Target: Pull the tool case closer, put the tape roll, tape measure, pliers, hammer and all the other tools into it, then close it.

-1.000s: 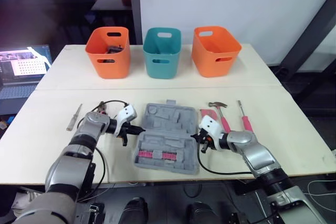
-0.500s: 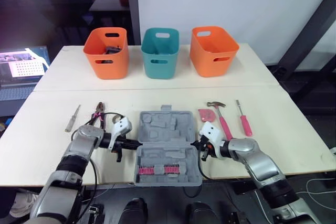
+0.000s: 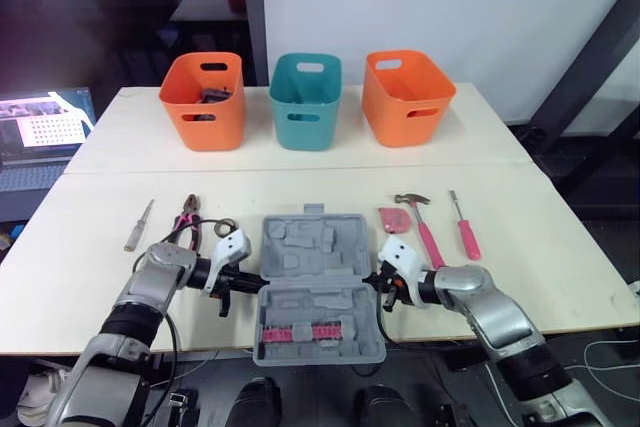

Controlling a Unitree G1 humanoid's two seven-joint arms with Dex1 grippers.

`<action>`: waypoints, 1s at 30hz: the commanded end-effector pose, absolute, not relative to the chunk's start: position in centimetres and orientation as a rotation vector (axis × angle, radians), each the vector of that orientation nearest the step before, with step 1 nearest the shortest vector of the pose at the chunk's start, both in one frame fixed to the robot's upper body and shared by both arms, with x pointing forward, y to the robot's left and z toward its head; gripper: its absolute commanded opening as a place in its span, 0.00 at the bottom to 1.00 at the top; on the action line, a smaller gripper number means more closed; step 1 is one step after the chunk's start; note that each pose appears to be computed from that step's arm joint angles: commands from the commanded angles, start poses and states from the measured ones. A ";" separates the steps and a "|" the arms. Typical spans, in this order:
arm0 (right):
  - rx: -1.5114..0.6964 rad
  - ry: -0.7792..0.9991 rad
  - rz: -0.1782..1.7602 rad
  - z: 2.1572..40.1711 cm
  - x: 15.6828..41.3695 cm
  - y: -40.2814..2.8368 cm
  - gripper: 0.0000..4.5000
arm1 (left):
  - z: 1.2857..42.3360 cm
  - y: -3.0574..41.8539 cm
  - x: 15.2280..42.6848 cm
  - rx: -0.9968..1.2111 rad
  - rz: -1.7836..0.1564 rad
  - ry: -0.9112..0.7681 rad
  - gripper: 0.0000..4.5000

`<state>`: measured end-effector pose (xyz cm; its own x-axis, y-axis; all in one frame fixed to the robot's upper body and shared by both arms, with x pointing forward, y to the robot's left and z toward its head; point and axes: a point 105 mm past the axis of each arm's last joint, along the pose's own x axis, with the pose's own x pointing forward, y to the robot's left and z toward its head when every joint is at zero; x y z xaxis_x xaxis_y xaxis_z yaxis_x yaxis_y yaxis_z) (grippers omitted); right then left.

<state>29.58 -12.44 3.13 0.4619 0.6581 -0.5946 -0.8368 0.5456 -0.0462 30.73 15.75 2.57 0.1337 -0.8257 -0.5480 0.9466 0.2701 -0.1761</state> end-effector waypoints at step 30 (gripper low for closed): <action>-0.338 0.547 0.894 4.6 29.5 -15.4 0.01 | 3.0 19.7 32.6 0.306 -1.122 0.627 0.00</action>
